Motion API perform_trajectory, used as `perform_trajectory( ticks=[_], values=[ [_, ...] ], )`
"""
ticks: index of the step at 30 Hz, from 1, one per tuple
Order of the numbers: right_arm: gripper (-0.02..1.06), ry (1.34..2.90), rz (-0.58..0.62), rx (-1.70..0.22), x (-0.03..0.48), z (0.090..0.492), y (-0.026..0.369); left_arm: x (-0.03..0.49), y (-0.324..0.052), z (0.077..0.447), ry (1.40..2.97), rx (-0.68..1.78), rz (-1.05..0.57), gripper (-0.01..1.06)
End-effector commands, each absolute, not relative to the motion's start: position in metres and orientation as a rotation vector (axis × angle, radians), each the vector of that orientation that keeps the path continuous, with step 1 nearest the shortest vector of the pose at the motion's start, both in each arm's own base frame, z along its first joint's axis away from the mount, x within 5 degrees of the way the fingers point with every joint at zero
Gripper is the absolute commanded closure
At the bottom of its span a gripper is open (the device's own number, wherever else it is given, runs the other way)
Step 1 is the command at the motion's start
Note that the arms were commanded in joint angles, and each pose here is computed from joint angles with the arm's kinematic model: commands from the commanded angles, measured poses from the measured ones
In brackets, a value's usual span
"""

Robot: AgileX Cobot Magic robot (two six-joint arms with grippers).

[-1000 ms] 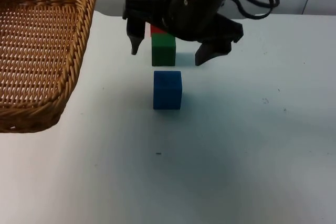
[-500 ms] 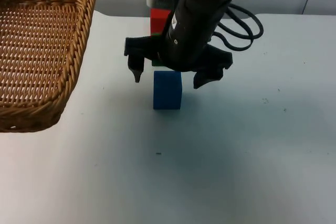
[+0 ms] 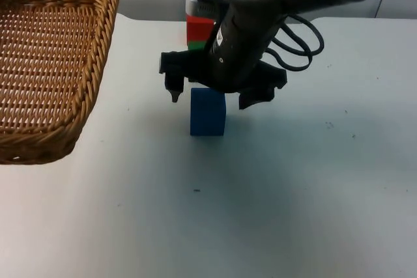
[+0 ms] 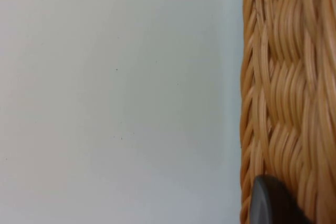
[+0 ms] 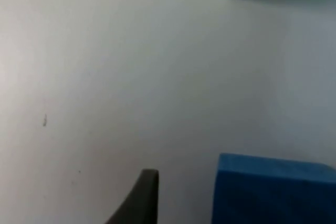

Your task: Pick up the basket with the left hand and place the blue cube into the basket with the right hand.

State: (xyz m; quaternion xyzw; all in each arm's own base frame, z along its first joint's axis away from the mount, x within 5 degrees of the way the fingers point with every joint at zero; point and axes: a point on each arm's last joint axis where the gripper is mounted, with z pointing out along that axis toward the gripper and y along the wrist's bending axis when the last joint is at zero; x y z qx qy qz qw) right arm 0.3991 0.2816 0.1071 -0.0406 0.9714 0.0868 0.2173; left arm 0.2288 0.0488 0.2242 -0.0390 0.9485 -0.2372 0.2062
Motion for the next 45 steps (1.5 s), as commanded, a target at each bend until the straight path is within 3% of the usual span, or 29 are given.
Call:
perform_trajectory(
  ticks=[1,4,6,14,20,21,23,26,34,37,45],
  values=[
    [0.15,2.66,0.261,-0.116,0.403,0.111,0.282,0.229,0.047,0.229,2.611,-0.129,-0.699,1.05],
    [0.33,2.661,0.264,-0.105,0.403,0.111,0.282,0.228,0.047,0.229,2.612,-0.128,-0.697,1.05],
    [0.39,2.663,0.263,-0.105,0.403,0.111,0.282,0.228,0.047,0.229,2.612,-0.128,-0.697,1.05],
    [0.42,2.672,0.268,-0.071,0.403,0.111,0.282,0.228,0.047,0.229,2.612,-0.128,-0.697,1.05],
    [0.54,2.675,0.265,-0.071,0.402,0.11,0.282,0.228,0.047,0.229,2.612,-0.128,-0.697,1.05],
    [0.63,2.675,0.265,-0.071,0.402,0.11,0.282,0.228,0.047,0.229,2.612,-0.128,-0.697,1.05],
    [0.73,2.675,0.265,-0.071,0.402,0.11,0.282,0.228,0.047,0.229,2.612,-0.128,-0.697,1.05],
    [1.03,2.674,0.267,-0.072,0.402,0.11,0.282,0.228,0.047,0.229,2.612,-0.128,-0.697,1.05],
    [1.05,2.683,0.254,-0.067,0.401,0.117,0.28,0.228,0.047,0.229,2.612,-0.128,-0.697,1.05],
    [1.05,2.658,0.259,-0.092,0.4,0.137,0.279,0.228,0.047,0.229,2.612,-0.128,-0.697,1.05],
    [1.05,2.408,0.323,-0.298,0.389,0.245,0.27,0.229,0.047,0.229,2.61,-0.13,-0.692,1.05]
  ],
)
